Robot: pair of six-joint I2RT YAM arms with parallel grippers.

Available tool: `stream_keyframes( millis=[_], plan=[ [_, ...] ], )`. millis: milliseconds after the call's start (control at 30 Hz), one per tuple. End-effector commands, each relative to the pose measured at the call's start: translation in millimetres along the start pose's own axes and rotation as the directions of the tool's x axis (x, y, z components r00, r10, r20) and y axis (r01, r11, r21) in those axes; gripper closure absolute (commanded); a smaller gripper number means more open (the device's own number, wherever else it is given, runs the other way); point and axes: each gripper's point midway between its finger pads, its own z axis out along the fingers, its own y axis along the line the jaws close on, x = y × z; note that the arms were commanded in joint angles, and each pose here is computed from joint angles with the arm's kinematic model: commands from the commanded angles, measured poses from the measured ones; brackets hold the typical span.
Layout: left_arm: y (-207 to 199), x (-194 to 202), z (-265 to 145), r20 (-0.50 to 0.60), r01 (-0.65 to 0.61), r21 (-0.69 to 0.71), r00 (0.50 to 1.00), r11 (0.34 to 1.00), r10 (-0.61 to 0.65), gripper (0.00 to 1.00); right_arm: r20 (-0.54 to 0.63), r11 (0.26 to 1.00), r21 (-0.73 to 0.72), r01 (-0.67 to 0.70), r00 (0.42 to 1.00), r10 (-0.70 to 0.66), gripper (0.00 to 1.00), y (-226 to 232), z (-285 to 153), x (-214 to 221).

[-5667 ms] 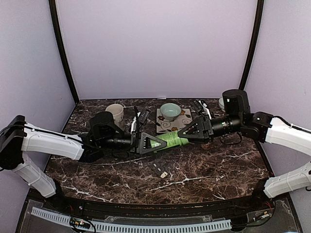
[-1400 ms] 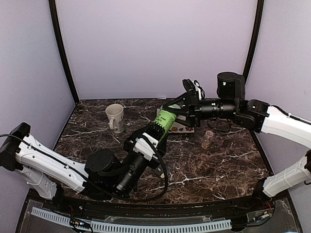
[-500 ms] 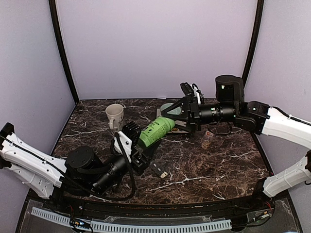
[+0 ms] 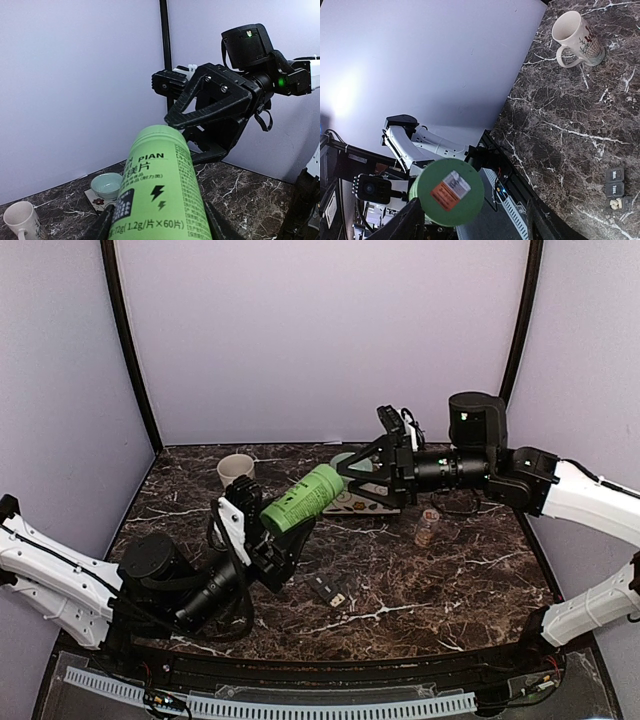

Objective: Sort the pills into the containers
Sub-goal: Screw the lid of the pill bottle onto the pill bottle.

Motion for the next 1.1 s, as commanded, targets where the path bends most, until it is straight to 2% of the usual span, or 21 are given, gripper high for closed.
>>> stream_keyframes(
  millis=[0,400,600,1067],
  plan=[
    [19,-48,-6,0.128,0.18,0.001,0.976,0.984,-0.179,1.0,-0.004,0.995,0.095,-0.012,1.0,0.012,0.3,-23,0,2],
    [16,-42,-4,0.066,0.23,0.07,0.97,0.971,-0.234,1.0,0.029,0.996,0.065,0.054,0.998,-0.056,0.3,-13,-11,-9],
    [18,-37,-6,0.025,0.281,0.109,0.958,0.954,-0.285,1.0,0.063,0.988,0.041,0.147,0.987,-0.149,0.3,-3,-25,-15],
    [29,-17,-9,-0.158,0.515,0.243,0.857,0.822,-0.49,1.0,0.067,0.931,-0.127,0.343,0.939,-0.337,0.26,29,-51,-1]
  ],
)
